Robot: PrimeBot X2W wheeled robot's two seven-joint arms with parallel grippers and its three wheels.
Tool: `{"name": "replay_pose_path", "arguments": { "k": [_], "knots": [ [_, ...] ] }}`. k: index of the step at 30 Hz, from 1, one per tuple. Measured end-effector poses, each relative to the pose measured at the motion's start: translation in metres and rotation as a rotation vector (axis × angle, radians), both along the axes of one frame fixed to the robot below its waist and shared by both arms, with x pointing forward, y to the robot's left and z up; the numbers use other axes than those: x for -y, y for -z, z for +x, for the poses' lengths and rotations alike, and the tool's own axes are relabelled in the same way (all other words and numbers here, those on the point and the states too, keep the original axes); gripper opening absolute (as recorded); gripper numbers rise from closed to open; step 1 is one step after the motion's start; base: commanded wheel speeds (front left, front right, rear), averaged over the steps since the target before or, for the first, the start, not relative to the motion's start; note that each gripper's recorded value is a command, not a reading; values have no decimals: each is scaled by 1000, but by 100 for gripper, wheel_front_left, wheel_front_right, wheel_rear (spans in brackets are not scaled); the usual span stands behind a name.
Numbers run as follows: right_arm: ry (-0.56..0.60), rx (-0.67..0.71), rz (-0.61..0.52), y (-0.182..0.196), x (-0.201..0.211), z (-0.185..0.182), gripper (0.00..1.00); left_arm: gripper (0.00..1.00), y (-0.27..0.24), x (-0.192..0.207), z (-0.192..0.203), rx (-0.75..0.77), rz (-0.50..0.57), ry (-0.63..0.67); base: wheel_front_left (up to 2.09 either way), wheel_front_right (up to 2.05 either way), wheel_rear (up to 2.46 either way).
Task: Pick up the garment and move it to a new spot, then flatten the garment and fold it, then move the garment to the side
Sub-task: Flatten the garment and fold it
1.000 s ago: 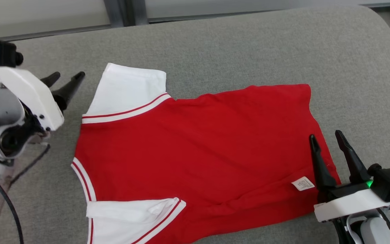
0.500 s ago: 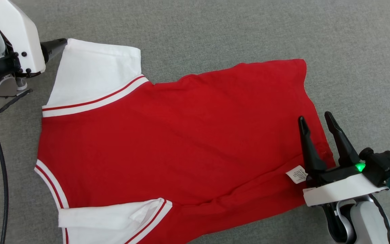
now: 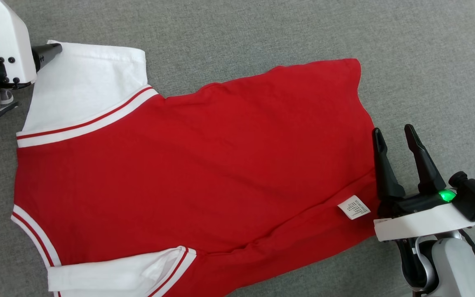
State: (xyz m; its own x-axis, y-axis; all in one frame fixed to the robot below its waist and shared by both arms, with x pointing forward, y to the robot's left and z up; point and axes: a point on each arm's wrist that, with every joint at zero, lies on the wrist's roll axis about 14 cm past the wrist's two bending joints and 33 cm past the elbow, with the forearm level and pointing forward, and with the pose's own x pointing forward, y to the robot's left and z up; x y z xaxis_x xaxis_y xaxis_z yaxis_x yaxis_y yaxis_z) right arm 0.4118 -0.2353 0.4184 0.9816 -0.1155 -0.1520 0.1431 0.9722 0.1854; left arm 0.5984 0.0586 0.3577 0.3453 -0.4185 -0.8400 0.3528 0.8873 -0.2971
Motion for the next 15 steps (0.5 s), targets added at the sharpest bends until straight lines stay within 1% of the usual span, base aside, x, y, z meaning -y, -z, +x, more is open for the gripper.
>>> {"name": "replay_pose_path", "arguments": {
  "k": [1, 2, 3, 4, 8, 12, 13, 14, 15],
  "knots": [
    [2, -1, 1, 0, 0, 0, 100, 100, 2, 0, 0, -3, 4, 8, 0, 0, 0],
    [5, -1, 3, 0, 1, -1, 100, 67, 2, 1, 0, -3, 4, 15, 0, 0, 0],
    [7, -1, 4, 0, 2, -1, 100, 25, 2, 1, 0, -2, 4, 21, 0, 0, 0],
    [9, -1, 3, 0, 2, -1, 100, 0, 2, 2, 1, 3, 2, 24, 0, 0, 0],
    [-7, 3, -8, -2, -1, 1, 100, 0, 4, 5, -5, -20, -4, 43, 0, 0, 0],
    [-46, -31, -1, 9, -13, 2, 100, 0, -1, 5, -8, -12, -10, 57, 0, 0, 0],
    [-52, -38, 8, 12, -15, 2, 100, 0, -4, 6, -7, 4, -18, 57, 0, 0, 0],
    [-68, -56, 38, 18, -18, 5, 100, 0, -17, 13, -1, 84, -68, 46, 0, 0, 0],
    [-75, -69, 56, 20, -18, 8, 100, 0, -27, 17, 3, 127, -103, 32, 0, 0, 0]
  ]
}}
